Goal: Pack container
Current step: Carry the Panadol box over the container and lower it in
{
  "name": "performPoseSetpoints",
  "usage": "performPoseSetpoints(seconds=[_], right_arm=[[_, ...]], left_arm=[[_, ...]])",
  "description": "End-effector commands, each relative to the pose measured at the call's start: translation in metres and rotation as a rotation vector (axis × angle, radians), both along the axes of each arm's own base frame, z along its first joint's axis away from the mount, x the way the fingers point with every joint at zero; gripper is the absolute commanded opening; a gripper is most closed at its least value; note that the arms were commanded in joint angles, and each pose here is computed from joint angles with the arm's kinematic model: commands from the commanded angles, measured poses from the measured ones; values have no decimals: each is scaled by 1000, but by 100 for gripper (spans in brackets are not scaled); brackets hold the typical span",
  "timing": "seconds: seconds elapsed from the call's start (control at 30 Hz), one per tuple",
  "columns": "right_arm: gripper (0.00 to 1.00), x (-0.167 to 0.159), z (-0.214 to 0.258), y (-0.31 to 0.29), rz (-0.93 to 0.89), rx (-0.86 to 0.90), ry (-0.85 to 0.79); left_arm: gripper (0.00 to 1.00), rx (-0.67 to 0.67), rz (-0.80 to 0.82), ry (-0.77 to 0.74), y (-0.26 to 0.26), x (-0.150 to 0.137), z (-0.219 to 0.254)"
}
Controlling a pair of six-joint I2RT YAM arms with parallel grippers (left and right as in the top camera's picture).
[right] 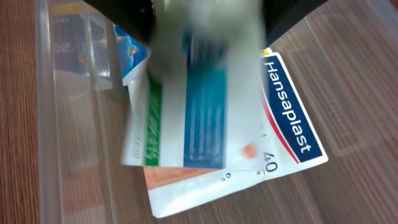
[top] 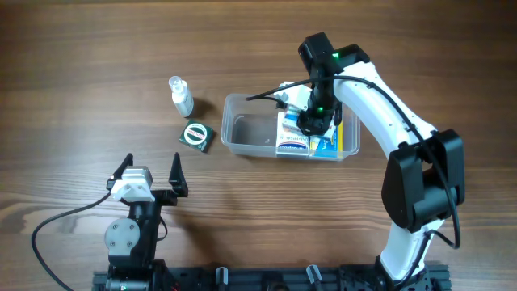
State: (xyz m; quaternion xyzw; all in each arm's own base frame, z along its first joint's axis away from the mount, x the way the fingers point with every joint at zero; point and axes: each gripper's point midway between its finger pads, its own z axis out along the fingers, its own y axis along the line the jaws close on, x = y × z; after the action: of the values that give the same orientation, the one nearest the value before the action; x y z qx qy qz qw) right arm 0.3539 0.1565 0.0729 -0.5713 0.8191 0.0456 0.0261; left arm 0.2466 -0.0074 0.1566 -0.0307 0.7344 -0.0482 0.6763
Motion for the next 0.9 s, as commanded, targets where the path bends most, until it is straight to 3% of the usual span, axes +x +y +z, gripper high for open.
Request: performPoseSetpoints(seconds=[0.0, 0.27, 0.5, 0.67, 0.87], right_arm=[[55, 0, -2, 6, 32, 28, 9], [62, 2, -1, 7, 17, 31, 2], [51, 5, 2, 15, -62, 79, 1], [36, 3, 4, 22, -108, 117, 22], [32, 3, 4, 22, -152, 116, 29]], left_arm=[[100, 16, 3, -2, 0, 0, -1], [100, 16, 3, -2, 0, 0, -1], [100, 16, 3, -2, 0, 0, -1], [100, 16, 3, -2, 0, 0, -1], [100, 16, 3, -2, 0, 0, -1]])
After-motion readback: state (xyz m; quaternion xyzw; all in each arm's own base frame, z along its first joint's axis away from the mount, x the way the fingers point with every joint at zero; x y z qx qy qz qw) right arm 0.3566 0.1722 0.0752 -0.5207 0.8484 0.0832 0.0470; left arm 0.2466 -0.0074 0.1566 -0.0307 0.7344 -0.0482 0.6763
